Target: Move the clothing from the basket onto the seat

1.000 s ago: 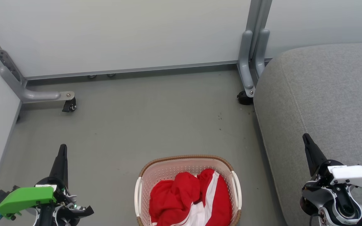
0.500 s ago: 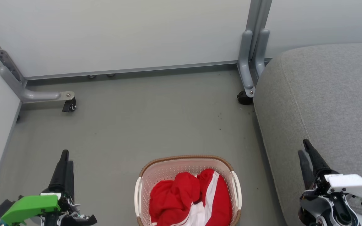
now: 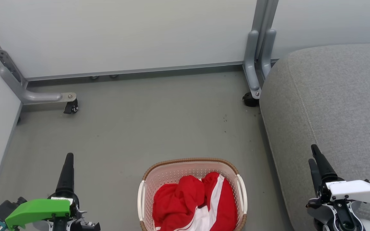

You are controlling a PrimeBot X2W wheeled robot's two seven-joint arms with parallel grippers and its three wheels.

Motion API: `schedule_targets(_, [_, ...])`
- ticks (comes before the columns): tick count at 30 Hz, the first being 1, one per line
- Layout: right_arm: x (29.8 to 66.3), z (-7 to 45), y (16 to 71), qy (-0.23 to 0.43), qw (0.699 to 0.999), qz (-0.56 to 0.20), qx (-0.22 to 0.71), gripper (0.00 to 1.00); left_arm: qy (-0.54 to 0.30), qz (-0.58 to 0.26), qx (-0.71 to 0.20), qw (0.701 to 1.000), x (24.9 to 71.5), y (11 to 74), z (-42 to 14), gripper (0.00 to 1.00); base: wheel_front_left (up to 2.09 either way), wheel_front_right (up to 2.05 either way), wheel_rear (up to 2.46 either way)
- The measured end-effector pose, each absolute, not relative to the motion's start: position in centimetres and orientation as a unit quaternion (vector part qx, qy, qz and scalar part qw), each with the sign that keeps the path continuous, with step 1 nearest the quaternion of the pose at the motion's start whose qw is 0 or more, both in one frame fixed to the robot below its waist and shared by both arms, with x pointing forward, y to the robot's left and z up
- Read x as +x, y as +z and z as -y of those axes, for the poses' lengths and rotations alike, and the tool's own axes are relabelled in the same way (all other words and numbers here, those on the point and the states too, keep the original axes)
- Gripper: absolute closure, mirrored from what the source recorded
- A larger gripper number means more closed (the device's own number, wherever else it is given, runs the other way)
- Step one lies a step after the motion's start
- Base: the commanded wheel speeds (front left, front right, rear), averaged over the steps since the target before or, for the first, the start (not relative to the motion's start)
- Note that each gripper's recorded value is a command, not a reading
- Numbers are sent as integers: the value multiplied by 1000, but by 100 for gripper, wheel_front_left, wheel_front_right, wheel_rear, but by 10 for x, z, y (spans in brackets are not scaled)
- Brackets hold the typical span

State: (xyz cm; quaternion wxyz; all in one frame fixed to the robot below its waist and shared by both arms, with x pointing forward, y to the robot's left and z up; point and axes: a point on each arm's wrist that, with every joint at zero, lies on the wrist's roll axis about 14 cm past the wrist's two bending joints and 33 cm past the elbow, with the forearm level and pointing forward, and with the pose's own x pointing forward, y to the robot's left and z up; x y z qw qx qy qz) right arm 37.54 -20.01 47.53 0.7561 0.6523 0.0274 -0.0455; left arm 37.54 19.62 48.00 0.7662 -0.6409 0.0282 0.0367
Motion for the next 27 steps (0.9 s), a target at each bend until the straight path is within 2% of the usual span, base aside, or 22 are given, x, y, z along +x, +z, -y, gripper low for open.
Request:
schedule_targets(6, [377,204,480,-49,780,-17,624,0,28,-26,-596,802,376,486,-192,0,0,0,0])
schedule_targets(19, [380,202,501,-29,850,9,526,0,6,-17,-478,878,377,501,-178,0,0,0,0])
schedule_targets(27, [379,187,511,-1,893,13,449,0,-11,-11,-418,909,377,510,-165,0,0,0,0])
